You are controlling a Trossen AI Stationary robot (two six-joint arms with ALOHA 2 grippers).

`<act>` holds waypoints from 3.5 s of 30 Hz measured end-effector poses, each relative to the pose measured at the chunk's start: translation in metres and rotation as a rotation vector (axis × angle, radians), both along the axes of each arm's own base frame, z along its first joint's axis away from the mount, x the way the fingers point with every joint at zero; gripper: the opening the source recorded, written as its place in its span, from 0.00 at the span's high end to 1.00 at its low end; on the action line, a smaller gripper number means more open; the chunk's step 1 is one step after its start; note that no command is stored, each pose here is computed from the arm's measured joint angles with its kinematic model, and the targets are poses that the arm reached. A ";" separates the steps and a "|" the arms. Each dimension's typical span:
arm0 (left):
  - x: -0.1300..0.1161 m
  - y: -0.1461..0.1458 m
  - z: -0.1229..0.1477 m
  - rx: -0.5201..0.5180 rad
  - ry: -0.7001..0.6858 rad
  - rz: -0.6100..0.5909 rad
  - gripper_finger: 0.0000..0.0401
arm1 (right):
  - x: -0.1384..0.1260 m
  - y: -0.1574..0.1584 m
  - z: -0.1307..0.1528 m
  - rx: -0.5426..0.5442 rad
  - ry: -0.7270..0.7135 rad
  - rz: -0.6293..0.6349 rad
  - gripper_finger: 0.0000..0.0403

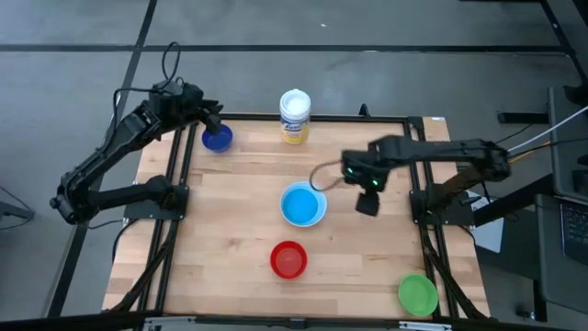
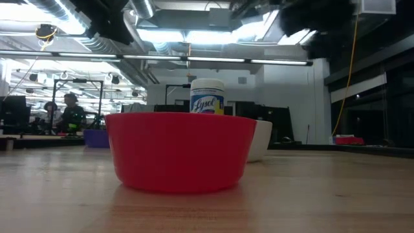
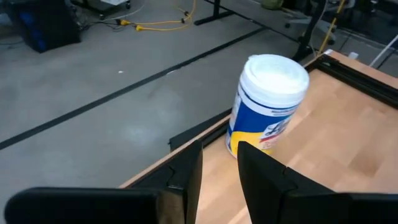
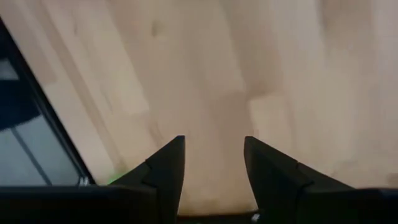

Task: Nest bowls inside each other
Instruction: Stack the green bowl on top of the light blue bowl

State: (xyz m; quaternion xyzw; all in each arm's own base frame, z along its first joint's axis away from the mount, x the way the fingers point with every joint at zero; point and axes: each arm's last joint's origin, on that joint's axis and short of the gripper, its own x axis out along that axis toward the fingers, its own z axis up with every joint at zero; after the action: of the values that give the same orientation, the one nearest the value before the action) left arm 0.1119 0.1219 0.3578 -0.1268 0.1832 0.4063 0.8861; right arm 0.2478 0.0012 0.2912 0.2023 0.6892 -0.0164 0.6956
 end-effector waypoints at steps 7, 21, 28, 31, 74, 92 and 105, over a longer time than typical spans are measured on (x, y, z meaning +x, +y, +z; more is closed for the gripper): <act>0.003 0.002 -0.001 -0.002 -0.006 -0.013 0.76 | -0.048 0.041 -0.027 0.096 0.052 0.049 0.59; 0.008 0.008 -0.005 -0.020 0.009 -0.015 0.76 | -0.079 0.109 -0.046 0.311 0.125 0.261 0.59; 0.011 0.011 -0.007 -0.025 0.022 -0.018 0.76 | -0.087 0.139 -0.044 0.343 0.095 0.273 0.61; 0.012 0.013 -0.008 -0.029 0.026 -0.018 0.76 | -0.092 0.148 -0.044 0.332 0.087 0.287 0.60; 0.016 0.016 -0.012 -0.074 0.020 -0.027 0.76 | -0.117 0.146 -0.149 0.409 0.068 0.127 0.60; 0.018 0.017 -0.014 -0.092 0.016 -0.039 0.76 | -0.112 0.149 -0.146 0.428 -0.001 0.129 0.69; 0.034 0.022 -0.020 -0.086 0.041 -0.086 0.76 | -0.120 0.146 -0.153 0.410 0.038 0.179 0.81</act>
State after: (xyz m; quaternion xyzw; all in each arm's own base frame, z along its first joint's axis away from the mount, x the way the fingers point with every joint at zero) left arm 0.1455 0.1438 0.3381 -0.1483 0.2240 0.3620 0.8926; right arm 0.1278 0.1468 0.1381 0.2774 0.7064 0.1820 0.6253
